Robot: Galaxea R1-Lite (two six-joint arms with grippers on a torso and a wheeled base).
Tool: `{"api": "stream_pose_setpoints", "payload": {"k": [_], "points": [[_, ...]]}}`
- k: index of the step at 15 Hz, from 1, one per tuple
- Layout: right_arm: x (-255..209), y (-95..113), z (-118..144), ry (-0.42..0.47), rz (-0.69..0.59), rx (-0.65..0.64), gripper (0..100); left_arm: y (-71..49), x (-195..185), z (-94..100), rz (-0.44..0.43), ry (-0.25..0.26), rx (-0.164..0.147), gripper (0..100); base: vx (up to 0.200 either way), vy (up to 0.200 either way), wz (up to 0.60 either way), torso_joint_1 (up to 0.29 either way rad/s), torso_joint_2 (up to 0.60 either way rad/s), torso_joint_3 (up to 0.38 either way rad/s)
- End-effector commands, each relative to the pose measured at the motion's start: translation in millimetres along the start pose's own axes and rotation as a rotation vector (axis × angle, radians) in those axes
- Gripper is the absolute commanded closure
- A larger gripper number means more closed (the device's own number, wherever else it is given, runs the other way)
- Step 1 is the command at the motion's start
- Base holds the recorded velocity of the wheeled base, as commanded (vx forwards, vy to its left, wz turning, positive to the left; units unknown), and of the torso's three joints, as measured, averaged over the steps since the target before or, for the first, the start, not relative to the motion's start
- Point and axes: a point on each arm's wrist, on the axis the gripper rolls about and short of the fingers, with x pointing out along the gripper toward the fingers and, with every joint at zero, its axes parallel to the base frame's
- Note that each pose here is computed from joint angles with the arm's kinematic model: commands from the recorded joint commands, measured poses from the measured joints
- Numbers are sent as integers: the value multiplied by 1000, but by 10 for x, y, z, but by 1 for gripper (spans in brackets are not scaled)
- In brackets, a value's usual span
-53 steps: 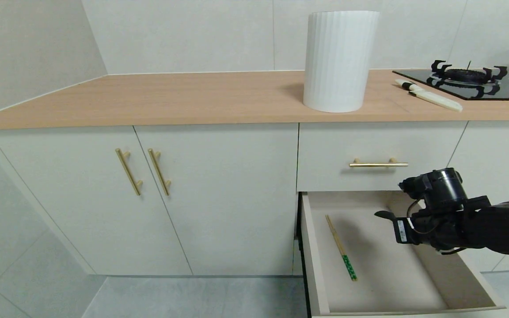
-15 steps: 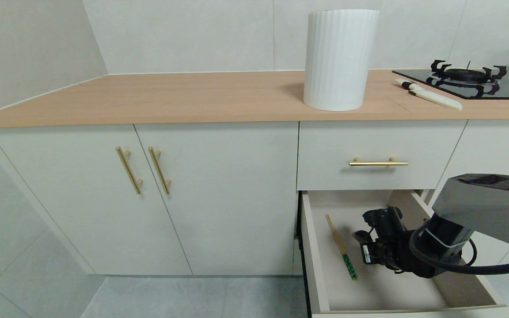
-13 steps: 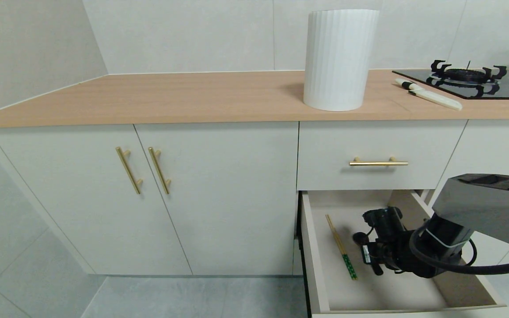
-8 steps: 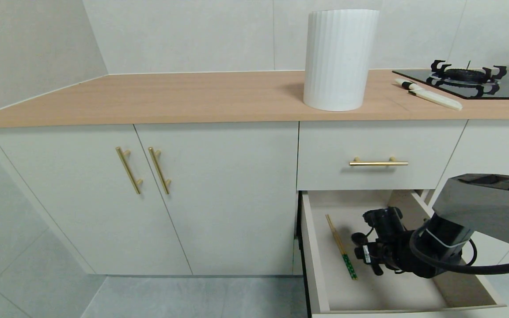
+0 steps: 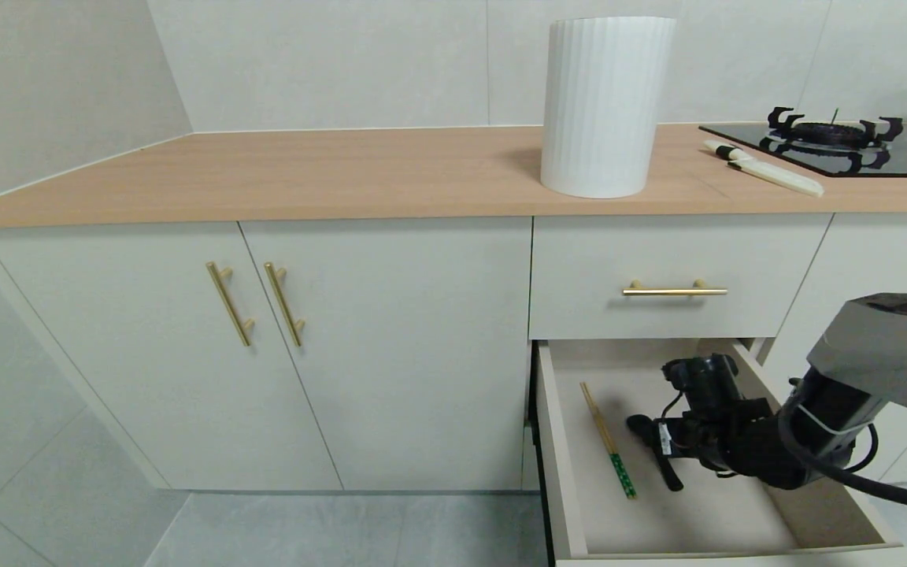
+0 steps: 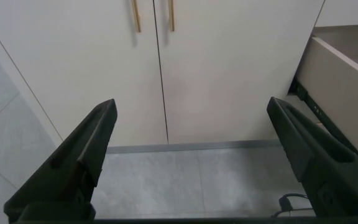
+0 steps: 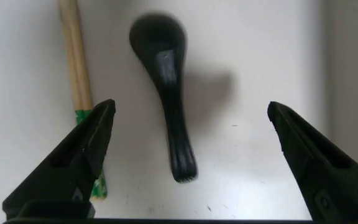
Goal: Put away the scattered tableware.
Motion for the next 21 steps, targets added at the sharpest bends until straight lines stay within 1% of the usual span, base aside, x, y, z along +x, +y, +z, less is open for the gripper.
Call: {"api": "stream_pose_setpoints", "payload": {"k": [1, 2, 4, 6, 8, 11, 16, 19, 21], "points": [[-278, -91, 180, -46, 5, 21, 0, 0, 1, 1, 0, 1, 0, 0, 0, 0, 0, 0, 0, 0], [-489, -127, 265, -33, 17, 16, 0, 0, 1, 1, 0, 1, 0, 0, 0, 0, 0, 0, 0, 0], [-838, -171, 394, -34, 98, 26, 0, 0, 1, 1, 0, 1, 0, 0, 0, 0, 0, 0, 0, 0], [-1211, -257, 483, -13, 182, 22, 0, 0, 1, 1, 0, 1, 0, 0, 0, 0, 0, 0, 0, 0], [-1457, -326, 516, 23, 215, 14, 0, 0, 1, 1, 0, 1, 0, 0, 0, 0, 0, 0, 0, 0], [-1627, -335, 538, 49, 222, -2, 0, 0, 1, -1, 0, 3, 0, 0, 0, 0, 0, 0, 0, 0], [-1656, -297, 510, 53, 233, -18, 0, 0, 1, 1, 0, 1, 0, 0, 0, 0, 0, 0, 0, 0], [-1654, -299, 500, 57, 230, -19, 0, 0, 1, 1, 0, 1, -2, 0, -200, 0, 0, 4, 7, 2], [-1680, -306, 477, 80, 227, -32, 0, 0, 1, 1, 0, 1, 1, 0, -200, 0, 0, 5, 5, 0]]}}
